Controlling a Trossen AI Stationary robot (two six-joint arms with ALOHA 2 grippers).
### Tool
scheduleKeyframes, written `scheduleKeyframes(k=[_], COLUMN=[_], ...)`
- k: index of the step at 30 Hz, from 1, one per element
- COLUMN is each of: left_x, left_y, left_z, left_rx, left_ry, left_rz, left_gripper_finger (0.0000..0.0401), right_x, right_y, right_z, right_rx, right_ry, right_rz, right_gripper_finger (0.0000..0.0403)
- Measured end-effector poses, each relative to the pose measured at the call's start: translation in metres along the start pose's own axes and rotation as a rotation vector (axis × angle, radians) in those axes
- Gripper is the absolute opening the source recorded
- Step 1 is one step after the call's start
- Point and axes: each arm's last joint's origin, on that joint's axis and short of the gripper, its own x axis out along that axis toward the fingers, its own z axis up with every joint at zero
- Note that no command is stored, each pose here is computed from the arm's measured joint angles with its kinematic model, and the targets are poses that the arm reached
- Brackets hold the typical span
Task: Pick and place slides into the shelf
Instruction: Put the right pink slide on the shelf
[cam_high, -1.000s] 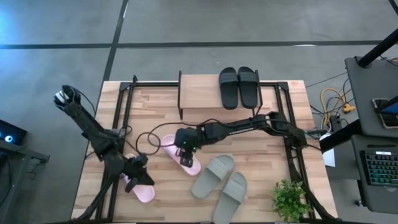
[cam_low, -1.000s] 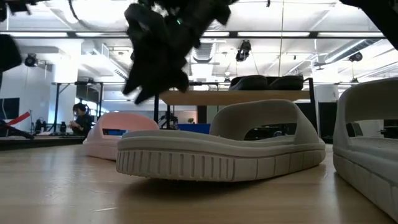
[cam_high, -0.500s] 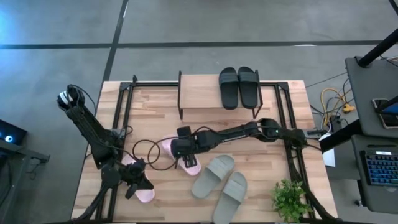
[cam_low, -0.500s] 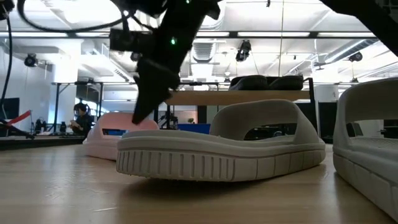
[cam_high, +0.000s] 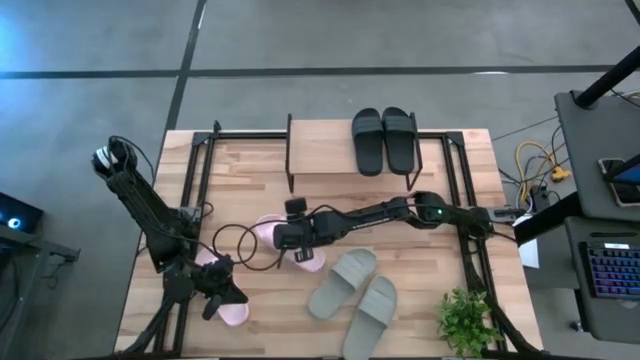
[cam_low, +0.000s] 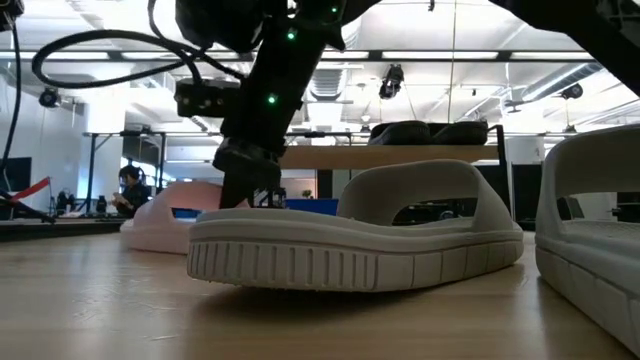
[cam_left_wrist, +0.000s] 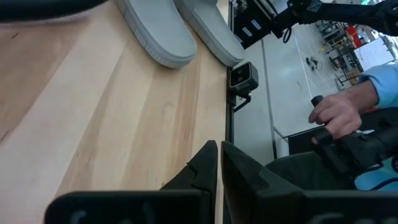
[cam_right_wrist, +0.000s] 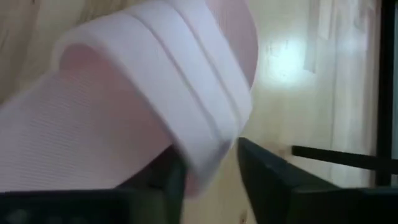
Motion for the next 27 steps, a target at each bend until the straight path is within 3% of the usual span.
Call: scheduleKeyframes(k=[5,11,16,21,27], left_x=[0.000,0.000,0.000,0.000,0.000], left_y=[0.001,0.001,0.002,0.002,0.003], left_z=[0.000,-0.001,-0.001,-0.001,-0.002], left_rx=[0.001,0.007,0.009,0.053,0.090], left_ry=[0.001,0.006,0.017,0.027,0.025], left_rz=[0.001,0.003,0.001,-0.003,0.005], left_gripper_finger=[0.0006,0.0006,0.0006,0.0006,0.0006], right_x=[0.002,-0.011,-0.063,-0.140,-0.183], right_y=[-0.004,-0.006,-0.016,-0.034,-0.057], right_z=[-0.004,-0.005,0.006,0.003,-0.017], right_rx=[0.096,0.173,0.289,0.398,0.611], right_ry=[0.021,0.097,0.066,0.070,0.087], right_rz=[0.033,0.056,0.055,-0.132,-0.430], right_gripper_finger=[0.0021,0.0011,0.0010,0.0010,0.0010])
